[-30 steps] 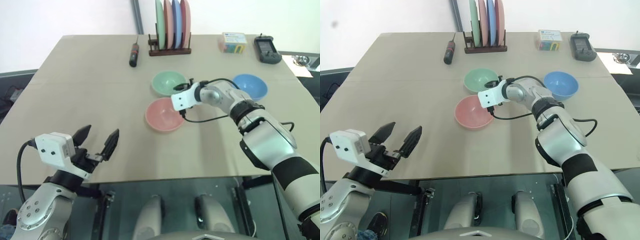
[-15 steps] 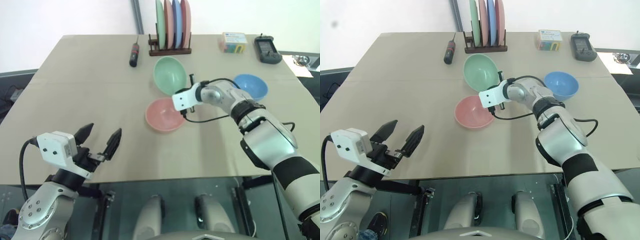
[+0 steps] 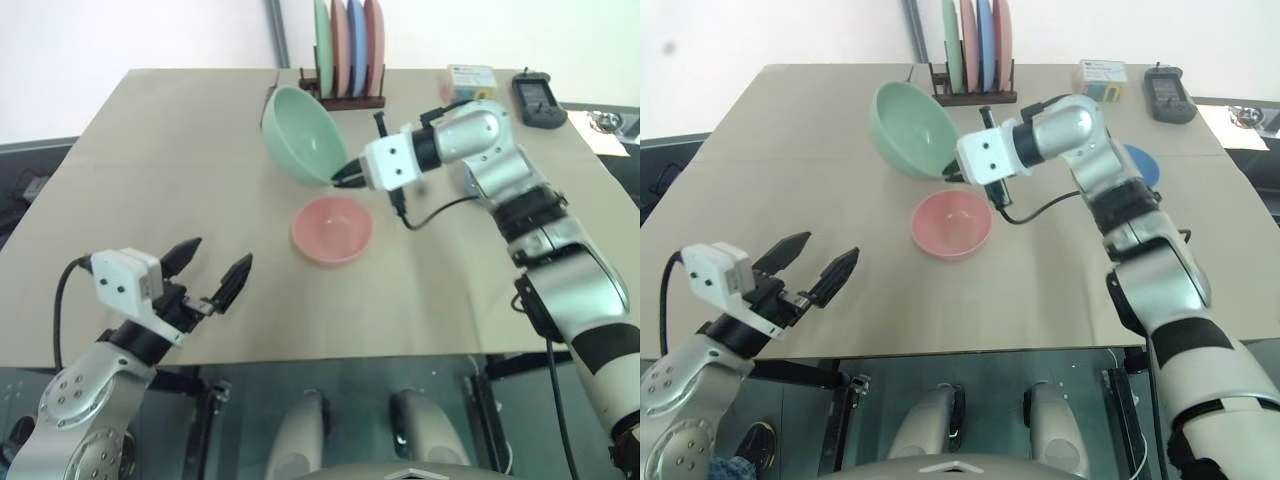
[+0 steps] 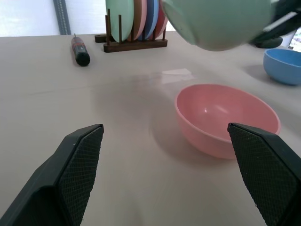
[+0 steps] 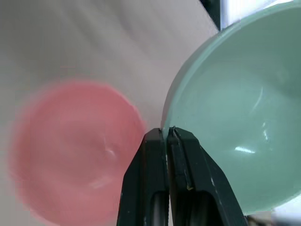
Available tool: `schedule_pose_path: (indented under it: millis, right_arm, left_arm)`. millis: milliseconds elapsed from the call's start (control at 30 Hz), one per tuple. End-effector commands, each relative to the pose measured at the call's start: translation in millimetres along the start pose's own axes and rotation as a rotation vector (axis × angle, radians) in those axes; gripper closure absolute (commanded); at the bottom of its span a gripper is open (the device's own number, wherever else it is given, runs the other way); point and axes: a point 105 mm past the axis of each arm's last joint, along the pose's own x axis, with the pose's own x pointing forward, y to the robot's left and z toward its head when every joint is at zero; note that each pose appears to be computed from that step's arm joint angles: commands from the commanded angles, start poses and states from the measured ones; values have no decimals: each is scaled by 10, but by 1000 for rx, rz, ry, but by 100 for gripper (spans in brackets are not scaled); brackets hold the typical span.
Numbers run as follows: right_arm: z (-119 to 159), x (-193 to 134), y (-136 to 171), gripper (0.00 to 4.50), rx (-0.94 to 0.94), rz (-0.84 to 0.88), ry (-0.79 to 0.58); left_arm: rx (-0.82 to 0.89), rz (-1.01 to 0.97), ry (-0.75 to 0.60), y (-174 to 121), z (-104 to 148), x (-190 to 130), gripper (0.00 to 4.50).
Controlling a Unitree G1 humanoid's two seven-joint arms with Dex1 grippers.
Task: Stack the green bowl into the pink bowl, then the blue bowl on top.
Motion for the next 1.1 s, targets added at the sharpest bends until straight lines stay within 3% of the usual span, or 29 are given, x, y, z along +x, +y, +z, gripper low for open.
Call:
schedule_pose_path:
  millis: [33,100,233,333,433,667,867,1100]
  right_arm:
    - [213,-62,132,413,-5,79,-21]
    - [189,-72,153,349,-1,79,12]
    - [145,-102,103,159,7,34,56]
    - [73,-191,25,41,38,-27,104]
    - [-88,-371,-27,41,115,-114,176]
    - [-850,-1052,11,41,451,-451,466]
    - [-1399,-1500,374,41,728,-658,646]
    - [-1852,-1493,889,41,969,-718,750]
  left_arm:
    - [30,-42,-30,-8,87,41,0]
    - [33,-54,-27,-9,84,64,0]
    - [31,-74,-27,-21,81,93,0]
    - [27,-95,-31,-50,84,130,0]
    - [19,-128,-44,-104,104,182,0]
    - [11,-231,-71,-258,156,381,0]
    - [12,-329,-108,-355,241,549,0]
    - [12,-432,-154,-443,340,718,0]
